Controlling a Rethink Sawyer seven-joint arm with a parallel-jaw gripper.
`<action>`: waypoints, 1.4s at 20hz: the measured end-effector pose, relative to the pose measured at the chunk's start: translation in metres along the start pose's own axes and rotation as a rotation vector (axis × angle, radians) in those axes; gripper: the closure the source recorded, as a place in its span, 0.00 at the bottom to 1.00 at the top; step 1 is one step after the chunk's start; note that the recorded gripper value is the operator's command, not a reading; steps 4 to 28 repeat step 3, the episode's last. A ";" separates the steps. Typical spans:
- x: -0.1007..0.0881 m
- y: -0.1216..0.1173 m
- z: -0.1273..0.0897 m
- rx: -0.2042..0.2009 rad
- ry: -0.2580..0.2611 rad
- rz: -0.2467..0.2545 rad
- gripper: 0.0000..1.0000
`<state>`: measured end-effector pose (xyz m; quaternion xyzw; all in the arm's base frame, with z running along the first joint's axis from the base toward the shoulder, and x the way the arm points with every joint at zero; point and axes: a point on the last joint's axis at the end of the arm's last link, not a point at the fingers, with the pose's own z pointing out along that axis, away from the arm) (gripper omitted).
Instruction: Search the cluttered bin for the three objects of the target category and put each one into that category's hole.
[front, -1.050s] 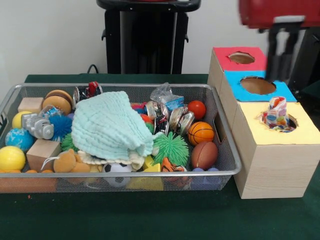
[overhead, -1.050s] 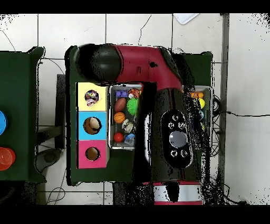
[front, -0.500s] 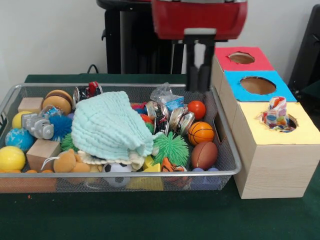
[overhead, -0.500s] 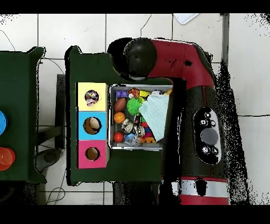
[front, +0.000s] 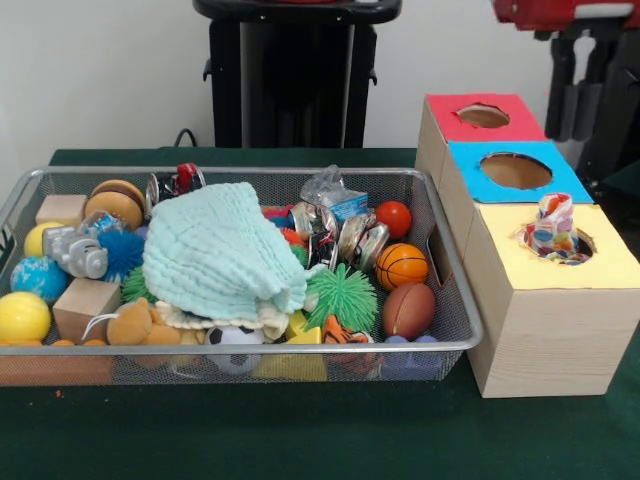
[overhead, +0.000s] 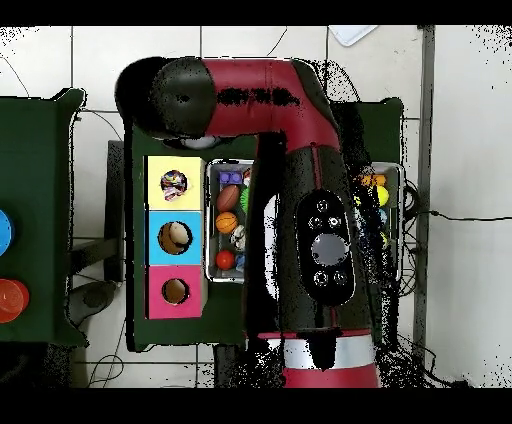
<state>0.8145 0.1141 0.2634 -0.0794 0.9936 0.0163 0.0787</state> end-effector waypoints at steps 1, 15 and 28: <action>-0.002 0.001 -0.002 -0.004 -0.004 -0.001 1.00; -0.003 0.001 -0.004 -0.005 -0.008 0.000 1.00; -0.003 0.001 -0.004 -0.005 -0.008 0.000 1.00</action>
